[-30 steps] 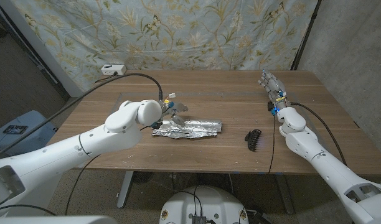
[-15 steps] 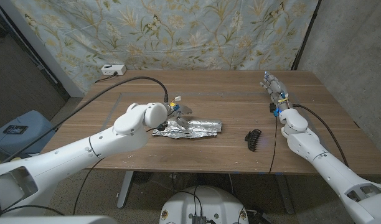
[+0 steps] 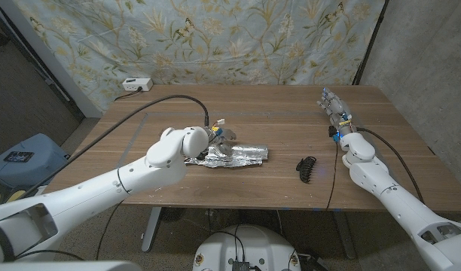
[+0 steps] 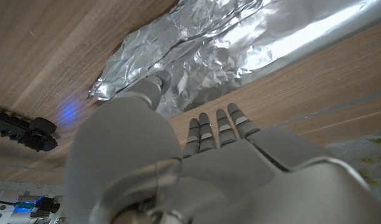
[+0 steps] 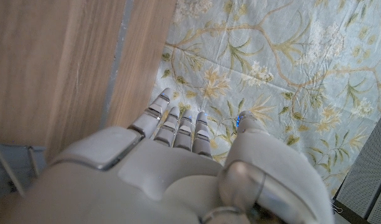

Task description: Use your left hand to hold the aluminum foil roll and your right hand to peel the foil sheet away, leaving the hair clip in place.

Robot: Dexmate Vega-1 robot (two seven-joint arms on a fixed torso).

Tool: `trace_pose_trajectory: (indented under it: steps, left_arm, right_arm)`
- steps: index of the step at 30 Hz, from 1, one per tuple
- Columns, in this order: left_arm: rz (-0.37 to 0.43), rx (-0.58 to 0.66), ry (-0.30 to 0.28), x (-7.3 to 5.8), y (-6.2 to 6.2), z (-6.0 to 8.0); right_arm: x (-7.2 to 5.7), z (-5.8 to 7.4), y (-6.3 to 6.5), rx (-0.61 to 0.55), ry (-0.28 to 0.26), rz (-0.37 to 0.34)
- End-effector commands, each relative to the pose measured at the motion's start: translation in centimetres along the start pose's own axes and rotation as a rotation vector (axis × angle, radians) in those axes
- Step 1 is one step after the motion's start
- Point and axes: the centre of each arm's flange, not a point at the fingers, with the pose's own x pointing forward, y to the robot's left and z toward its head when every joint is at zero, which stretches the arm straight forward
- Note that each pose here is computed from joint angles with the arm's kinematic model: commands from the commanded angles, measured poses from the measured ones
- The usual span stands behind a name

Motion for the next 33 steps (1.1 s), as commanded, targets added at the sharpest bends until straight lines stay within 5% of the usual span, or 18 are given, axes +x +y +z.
trace_pose_trajectory:
  steps: [1,12,33]
  left_arm:
    - [0.072,-0.01,0.06,-0.1,-0.5,-0.5]
    - [0.088,-0.009,0.091,0.1,-1.5,-0.9]
    - [0.097,0.03,0.075,1.4,-0.9,-0.4]
  right_arm:
    - [-0.3,-0.8,-0.3,-0.002,0.019,-0.004]
    - [-0.3,-1.6,-0.1,0.007,0.036,-0.01]
    - [-0.7,-2.8,-0.8,0.023,0.054,-0.032]
